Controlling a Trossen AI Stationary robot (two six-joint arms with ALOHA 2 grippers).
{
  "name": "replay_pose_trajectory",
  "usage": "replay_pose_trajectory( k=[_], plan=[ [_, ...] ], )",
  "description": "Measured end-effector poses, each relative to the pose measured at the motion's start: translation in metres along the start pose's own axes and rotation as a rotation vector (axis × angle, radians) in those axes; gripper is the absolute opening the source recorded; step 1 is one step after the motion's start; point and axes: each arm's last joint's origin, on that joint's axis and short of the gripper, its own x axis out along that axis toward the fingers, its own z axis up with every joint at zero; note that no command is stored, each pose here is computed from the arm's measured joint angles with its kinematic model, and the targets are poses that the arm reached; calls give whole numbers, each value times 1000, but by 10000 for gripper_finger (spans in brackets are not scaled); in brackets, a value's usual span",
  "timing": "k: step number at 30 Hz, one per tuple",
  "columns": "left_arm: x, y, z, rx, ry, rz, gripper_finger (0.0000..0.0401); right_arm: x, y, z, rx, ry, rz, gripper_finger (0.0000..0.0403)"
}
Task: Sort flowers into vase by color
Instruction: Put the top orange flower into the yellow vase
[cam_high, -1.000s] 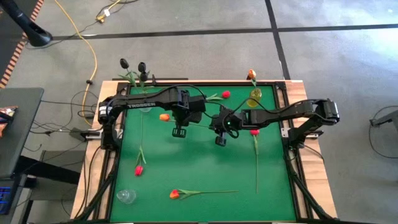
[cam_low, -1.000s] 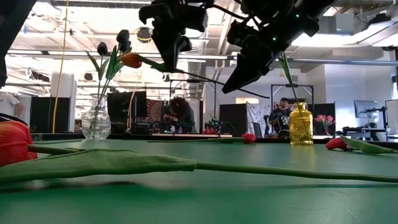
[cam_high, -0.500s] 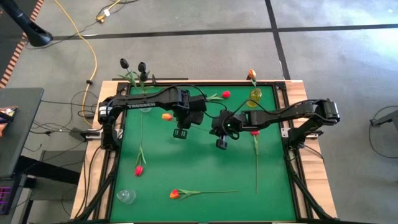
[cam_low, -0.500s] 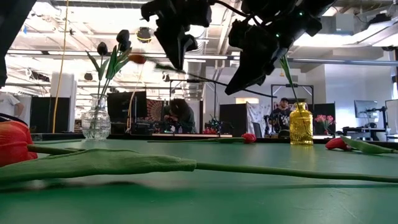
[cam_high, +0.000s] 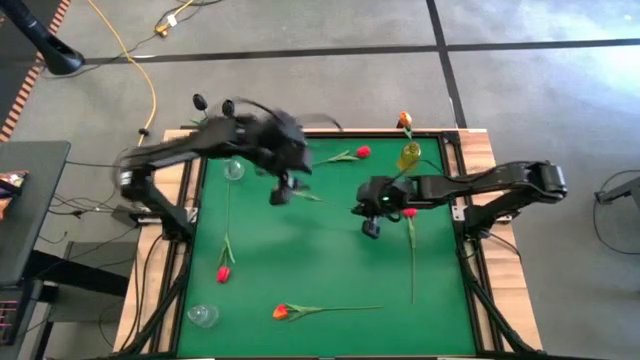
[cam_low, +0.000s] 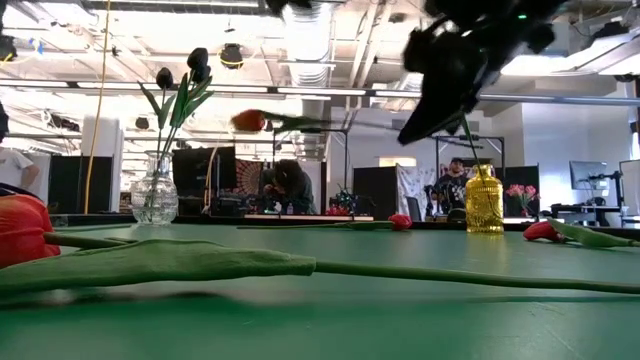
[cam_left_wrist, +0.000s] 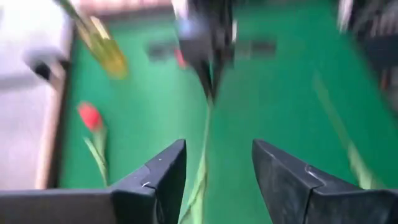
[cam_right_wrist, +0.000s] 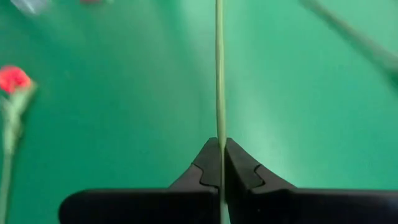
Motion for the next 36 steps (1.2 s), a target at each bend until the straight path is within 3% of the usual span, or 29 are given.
replay_pose_trajectory(
  k=[8, 11, 14, 18, 22, 28, 32, 36],
  plan=[
    [-101, -14, 19, 70, -516, 64, 172, -66, 2, 13, 19, -501, 124, 26],
    [-117, -18, 25, 98, -635, 44, 172, -91, 4, 26, -13, -704, 158, 26],
    [-117, -18, 28, 113, -666, 31, 172, -109, 7, 37, -42, -890, 183, 26],
    [-104, -15, 31, 131, -709, -8, 171, -123, 11, 46, -71, -1060, 283, 26],
    [-69, -8, 29, 77, -817, -40, 171, -127, 16, 50, -81, -1140, 355, 26],
    [-10, -4, 12, -90, -1073, -98, 171, -117, 25, 55, -81, -1110, 385, 26],
    [26, 0, 2, -186, -1077, -195, 171, -100, 29, 58, -60, -1049, 396, 26],
    [42, -3, 4, -194, -1066, -283, 171, -85, 30, 61, -49, -1008, 389, 26]
  ],
)
